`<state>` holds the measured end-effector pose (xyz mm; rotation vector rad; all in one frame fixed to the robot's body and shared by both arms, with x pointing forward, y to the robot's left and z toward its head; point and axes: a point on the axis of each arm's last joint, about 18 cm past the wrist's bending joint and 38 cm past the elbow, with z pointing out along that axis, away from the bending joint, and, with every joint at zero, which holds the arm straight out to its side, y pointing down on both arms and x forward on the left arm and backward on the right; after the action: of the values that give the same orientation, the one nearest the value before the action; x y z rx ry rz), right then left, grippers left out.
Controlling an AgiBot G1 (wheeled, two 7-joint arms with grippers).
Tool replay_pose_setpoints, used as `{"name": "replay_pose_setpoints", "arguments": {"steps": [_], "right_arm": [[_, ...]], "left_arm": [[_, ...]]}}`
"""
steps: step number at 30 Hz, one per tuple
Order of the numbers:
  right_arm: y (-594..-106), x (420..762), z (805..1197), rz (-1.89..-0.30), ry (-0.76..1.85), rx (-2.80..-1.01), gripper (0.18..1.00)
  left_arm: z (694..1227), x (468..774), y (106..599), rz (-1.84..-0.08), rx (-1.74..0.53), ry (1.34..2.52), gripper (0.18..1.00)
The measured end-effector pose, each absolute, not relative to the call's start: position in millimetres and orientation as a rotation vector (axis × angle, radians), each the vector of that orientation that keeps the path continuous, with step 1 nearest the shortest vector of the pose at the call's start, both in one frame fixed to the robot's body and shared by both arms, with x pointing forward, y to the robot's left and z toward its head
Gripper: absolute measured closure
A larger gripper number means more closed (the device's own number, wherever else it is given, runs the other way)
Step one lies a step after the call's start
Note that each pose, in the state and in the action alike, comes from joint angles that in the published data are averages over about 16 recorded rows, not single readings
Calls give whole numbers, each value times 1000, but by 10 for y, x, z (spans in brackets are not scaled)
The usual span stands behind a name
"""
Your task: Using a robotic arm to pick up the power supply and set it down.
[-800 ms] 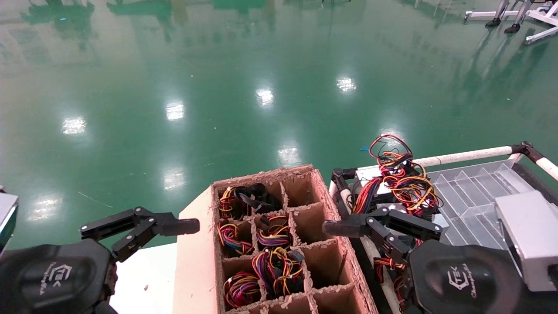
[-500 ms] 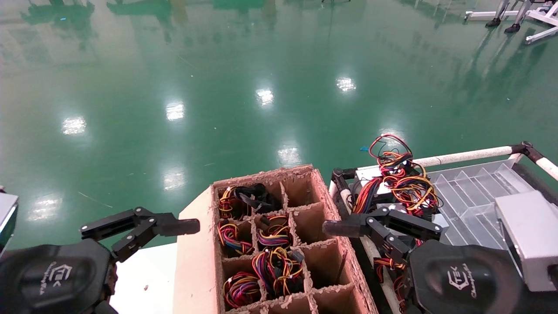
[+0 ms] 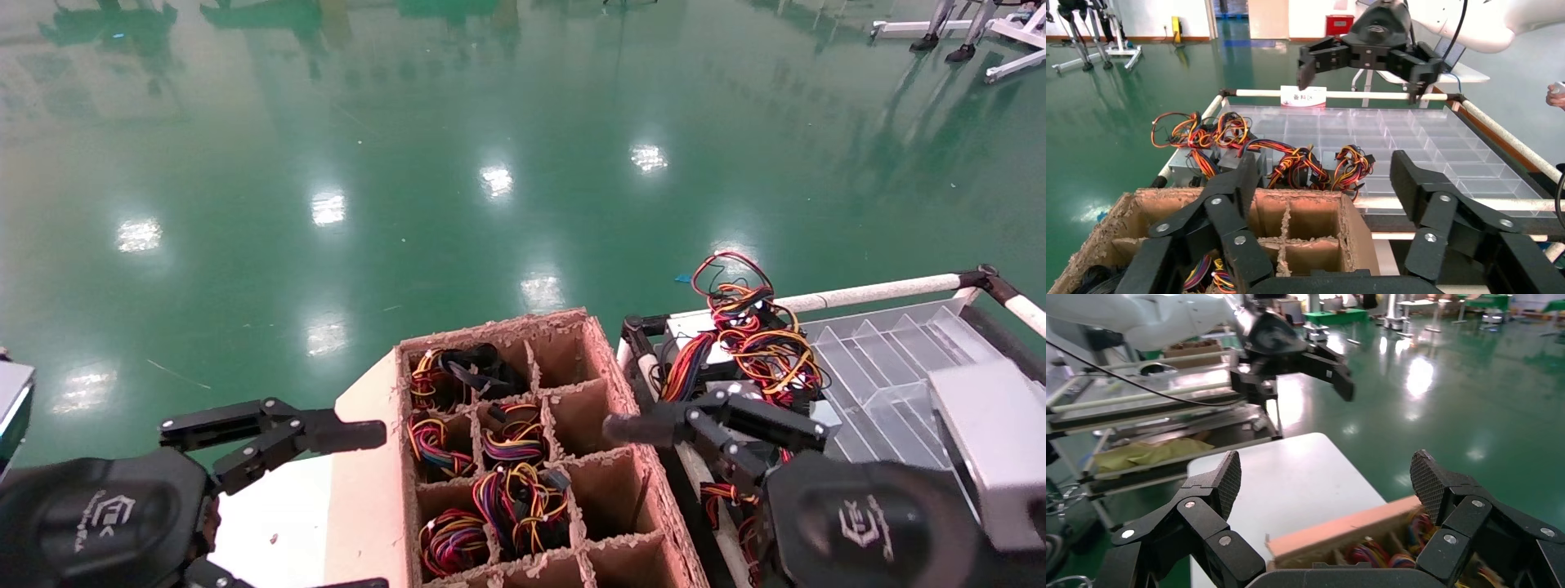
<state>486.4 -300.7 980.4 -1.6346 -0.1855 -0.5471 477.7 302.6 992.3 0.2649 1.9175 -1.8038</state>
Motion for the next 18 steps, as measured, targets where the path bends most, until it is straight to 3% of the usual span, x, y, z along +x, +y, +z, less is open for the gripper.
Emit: {"name": "replay_pose_setpoints", "arguments": {"steps": [9,18], "right_arm": [[-2884,5185,9483,-537,-67,-1744,178],[-2632,5579,9194,-541,42,-1828,179]], "left_arm": [[9923,4777,3026,-1804,265,1918,487],[9923,4777,3026,-1804,265,1918,712]]}}
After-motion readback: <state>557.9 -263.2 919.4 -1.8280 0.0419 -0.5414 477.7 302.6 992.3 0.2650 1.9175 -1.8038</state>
